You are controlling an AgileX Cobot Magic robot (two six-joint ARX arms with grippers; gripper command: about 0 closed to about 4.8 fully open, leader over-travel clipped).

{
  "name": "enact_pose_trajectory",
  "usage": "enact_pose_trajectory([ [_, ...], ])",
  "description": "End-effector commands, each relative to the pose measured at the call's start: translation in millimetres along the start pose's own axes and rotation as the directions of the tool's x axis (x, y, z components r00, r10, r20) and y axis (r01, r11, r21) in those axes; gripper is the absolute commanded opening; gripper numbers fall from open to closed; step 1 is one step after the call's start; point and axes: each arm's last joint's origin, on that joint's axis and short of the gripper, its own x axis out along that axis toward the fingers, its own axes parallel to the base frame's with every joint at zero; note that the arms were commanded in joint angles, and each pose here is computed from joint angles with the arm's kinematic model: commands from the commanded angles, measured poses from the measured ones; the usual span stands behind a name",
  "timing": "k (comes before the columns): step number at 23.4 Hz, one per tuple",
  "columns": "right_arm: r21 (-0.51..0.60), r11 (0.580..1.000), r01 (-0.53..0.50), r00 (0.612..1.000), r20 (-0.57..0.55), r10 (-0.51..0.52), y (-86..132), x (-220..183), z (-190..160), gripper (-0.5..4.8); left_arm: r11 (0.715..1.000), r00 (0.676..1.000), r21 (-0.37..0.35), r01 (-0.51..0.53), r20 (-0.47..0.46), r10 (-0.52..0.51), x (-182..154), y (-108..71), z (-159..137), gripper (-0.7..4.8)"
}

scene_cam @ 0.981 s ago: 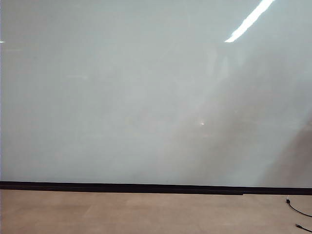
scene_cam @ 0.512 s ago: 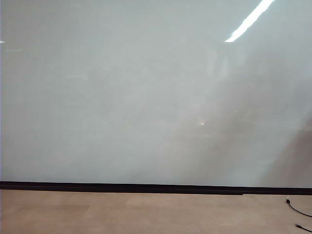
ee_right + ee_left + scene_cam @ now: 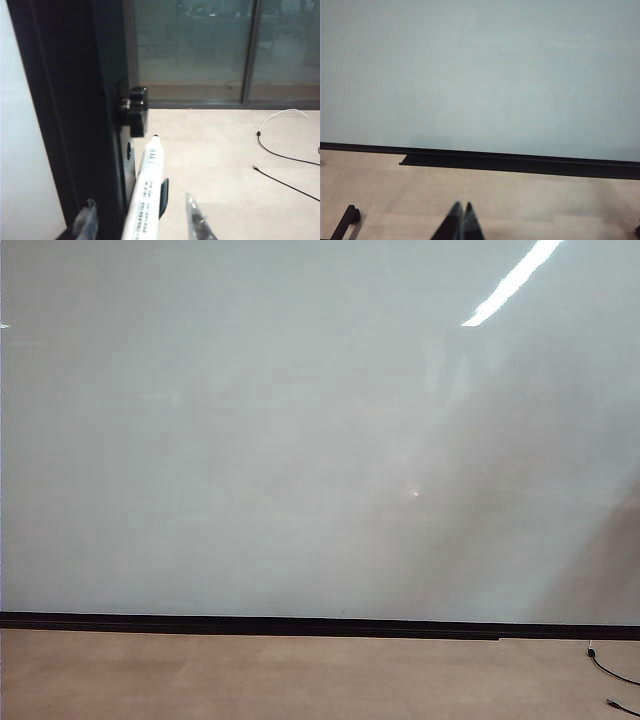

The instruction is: Pick up the pen on the shelf to the right of the whiteboard and draw a cross mark.

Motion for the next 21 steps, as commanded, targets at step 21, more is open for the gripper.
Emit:
enact_pose_trajectory([
  [21,0.002,1.000,-0.011,1.000,0.015,0.011,0.3,0.5,3.0,1.87,1.000,1.000,0.004,0.004,0.011,-0.004,-0.2,-0.2,1.7,-0.04],
])
